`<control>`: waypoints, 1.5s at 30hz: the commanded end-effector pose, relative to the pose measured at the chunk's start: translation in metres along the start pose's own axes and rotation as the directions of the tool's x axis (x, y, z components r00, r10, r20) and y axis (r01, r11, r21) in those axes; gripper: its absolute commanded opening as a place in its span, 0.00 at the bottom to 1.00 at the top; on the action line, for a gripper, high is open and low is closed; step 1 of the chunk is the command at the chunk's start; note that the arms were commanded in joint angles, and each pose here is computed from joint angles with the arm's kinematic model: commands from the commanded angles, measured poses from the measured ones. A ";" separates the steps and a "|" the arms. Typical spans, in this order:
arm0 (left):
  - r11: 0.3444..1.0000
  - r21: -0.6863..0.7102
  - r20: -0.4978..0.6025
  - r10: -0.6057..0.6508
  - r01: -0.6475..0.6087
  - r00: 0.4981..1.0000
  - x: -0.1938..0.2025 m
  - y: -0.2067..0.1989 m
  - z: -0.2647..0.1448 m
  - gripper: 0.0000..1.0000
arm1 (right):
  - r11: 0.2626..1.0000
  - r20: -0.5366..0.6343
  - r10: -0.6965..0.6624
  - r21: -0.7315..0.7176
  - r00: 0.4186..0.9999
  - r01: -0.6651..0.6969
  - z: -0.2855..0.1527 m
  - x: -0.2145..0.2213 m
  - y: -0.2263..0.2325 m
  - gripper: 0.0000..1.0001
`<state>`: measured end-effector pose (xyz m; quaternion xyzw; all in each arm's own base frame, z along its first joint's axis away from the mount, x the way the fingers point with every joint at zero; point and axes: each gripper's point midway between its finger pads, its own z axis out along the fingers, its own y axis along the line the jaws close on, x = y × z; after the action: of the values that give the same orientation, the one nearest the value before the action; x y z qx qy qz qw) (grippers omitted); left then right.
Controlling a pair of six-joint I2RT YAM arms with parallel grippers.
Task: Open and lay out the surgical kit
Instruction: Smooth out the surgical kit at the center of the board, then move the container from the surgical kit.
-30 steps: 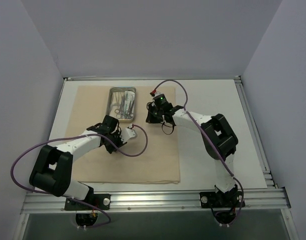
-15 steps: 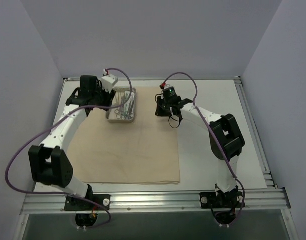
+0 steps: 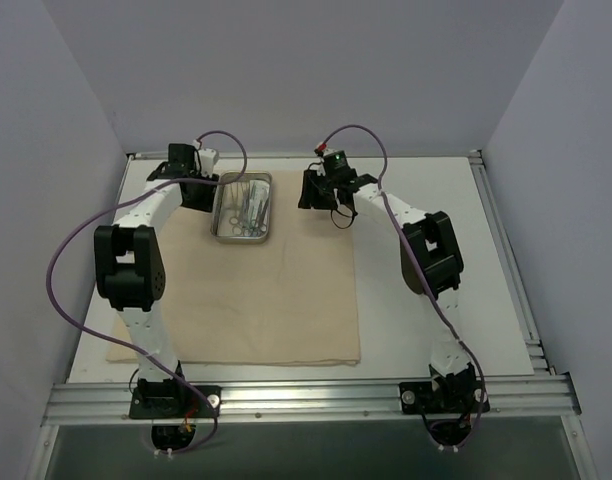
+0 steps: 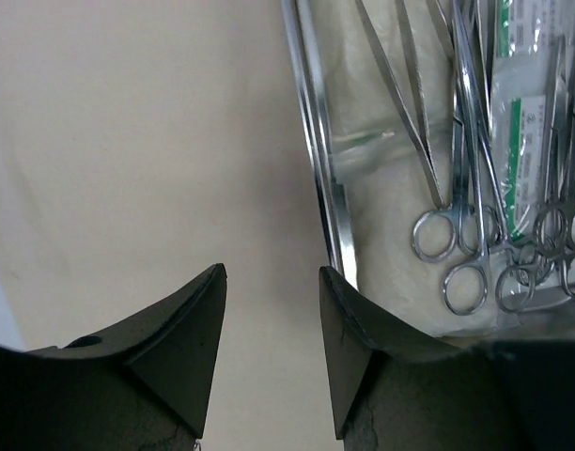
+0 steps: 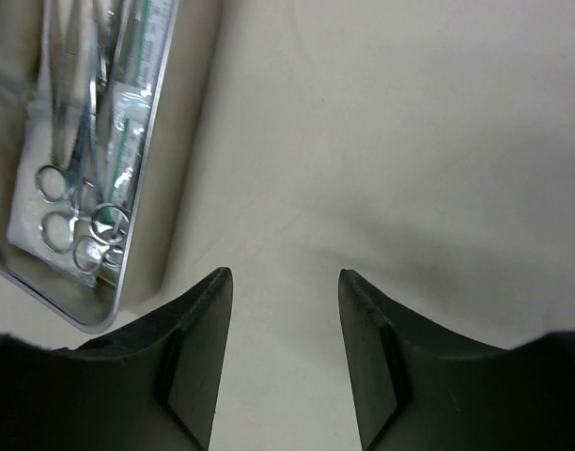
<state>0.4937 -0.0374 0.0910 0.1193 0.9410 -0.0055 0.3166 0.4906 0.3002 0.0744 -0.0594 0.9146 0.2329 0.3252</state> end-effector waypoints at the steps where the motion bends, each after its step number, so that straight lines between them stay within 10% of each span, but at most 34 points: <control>1: 0.999 -0.018 0.112 -0.031 0.033 0.993 -0.043 0.017 -0.013 0.53 | 0.991 0.035 -0.009 -0.131 0.999 0.014 0.004 -0.023 0.039 0.45; 19: 0.991 0.052 0.059 -0.123 0.120 0.991 -0.011 0.042 0.008 0.51 | 0.934 -0.005 0.094 -0.346 0.996 -0.090 0.063 -0.012 0.101 0.32; 35: 0.991 0.054 0.052 -0.127 0.124 0.991 -0.004 0.048 0.008 0.51 | 0.952 -0.006 0.124 -0.280 0.992 -0.120 0.066 -0.011 0.084 0.00; 45: 0.992 0.034 0.051 -0.124 0.123 0.991 0.000 0.051 0.003 0.51 | 0.981 0.045 0.163 -0.117 0.986 -0.156 0.024 -0.006 0.040 0.00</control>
<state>0.4989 0.0087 0.0726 0.0627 0.9481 -0.0462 0.3084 0.4934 0.3750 0.0506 -0.0204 0.8927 0.3403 0.2949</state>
